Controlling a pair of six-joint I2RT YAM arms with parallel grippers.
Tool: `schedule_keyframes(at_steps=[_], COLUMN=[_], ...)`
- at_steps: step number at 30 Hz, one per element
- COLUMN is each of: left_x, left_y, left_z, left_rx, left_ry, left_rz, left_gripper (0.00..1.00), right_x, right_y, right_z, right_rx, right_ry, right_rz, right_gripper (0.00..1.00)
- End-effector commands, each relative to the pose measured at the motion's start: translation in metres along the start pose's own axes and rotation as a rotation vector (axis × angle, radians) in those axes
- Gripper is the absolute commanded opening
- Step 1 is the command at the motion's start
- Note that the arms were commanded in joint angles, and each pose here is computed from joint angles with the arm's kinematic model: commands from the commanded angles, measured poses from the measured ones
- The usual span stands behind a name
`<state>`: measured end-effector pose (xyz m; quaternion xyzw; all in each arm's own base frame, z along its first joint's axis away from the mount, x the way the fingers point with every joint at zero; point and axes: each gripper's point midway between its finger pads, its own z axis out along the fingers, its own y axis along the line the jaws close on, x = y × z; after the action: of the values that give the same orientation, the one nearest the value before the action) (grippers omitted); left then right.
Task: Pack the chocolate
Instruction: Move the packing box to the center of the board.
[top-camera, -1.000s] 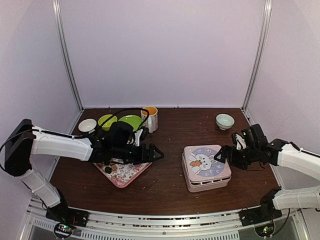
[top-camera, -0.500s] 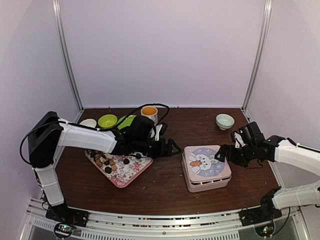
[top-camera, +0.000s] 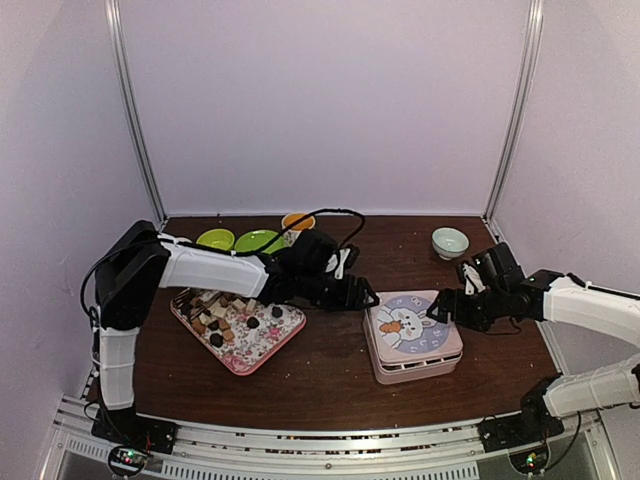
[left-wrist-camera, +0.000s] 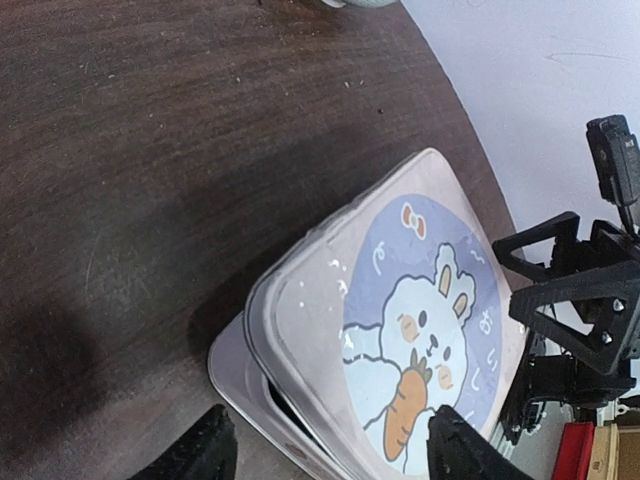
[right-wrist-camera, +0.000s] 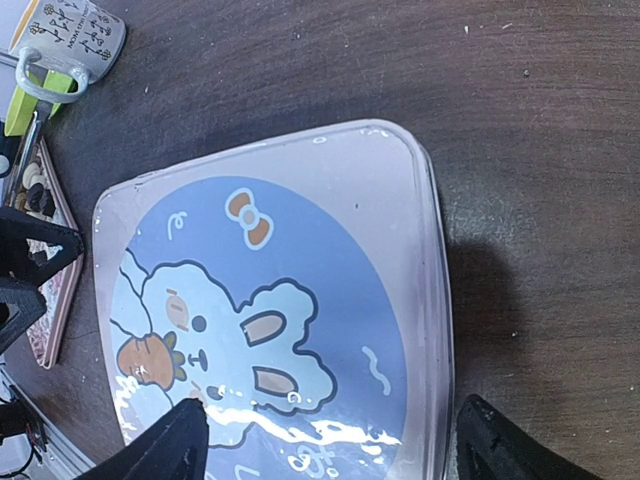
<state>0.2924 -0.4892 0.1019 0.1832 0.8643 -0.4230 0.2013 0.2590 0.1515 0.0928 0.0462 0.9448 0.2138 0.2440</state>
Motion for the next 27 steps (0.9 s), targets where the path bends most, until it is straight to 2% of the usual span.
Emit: schedule_keyframes(at_steps=[1,6,11,17,25,27], left_x=[-0.013,-0.02,-0.023,-0.027,-0.028,-0.028], left_y=[0.002,0.007,0.011,0.017,0.009,0.01], left_z=[0.01,0.016,0.02,0.021,0.03,0.033], left_rx=[0.019,0.014,0.014,0.019,0.071,0.074], left_ry=[0.005,0.007,0.016,0.008,0.032,0.038], left_rz=[0.015,0.01,0.001,-0.006,-0.007,-0.012], left_gripper=[0.65,0.64,0.64,0.58,0.57,0.54], right_x=[0.001,0.008,0.034,0.052,0.07,0.074], right_y=[0.002,-0.003,-0.014,-0.022,-0.029,-0.029], right_z=[-0.002,-0.009,-0.014,-0.03,-0.031,-0.031], right_rx=[-0.009,0.005,0.006,0.0,0.007,-0.001], right_ry=[-0.004,0.002,0.058,0.063,0.113,0.125], right_rz=[-0.019,-0.016,0.009,0.048,0.077,0.086], right_gripper=[0.87,0.84,0.84,0.85,0.86,0.86])
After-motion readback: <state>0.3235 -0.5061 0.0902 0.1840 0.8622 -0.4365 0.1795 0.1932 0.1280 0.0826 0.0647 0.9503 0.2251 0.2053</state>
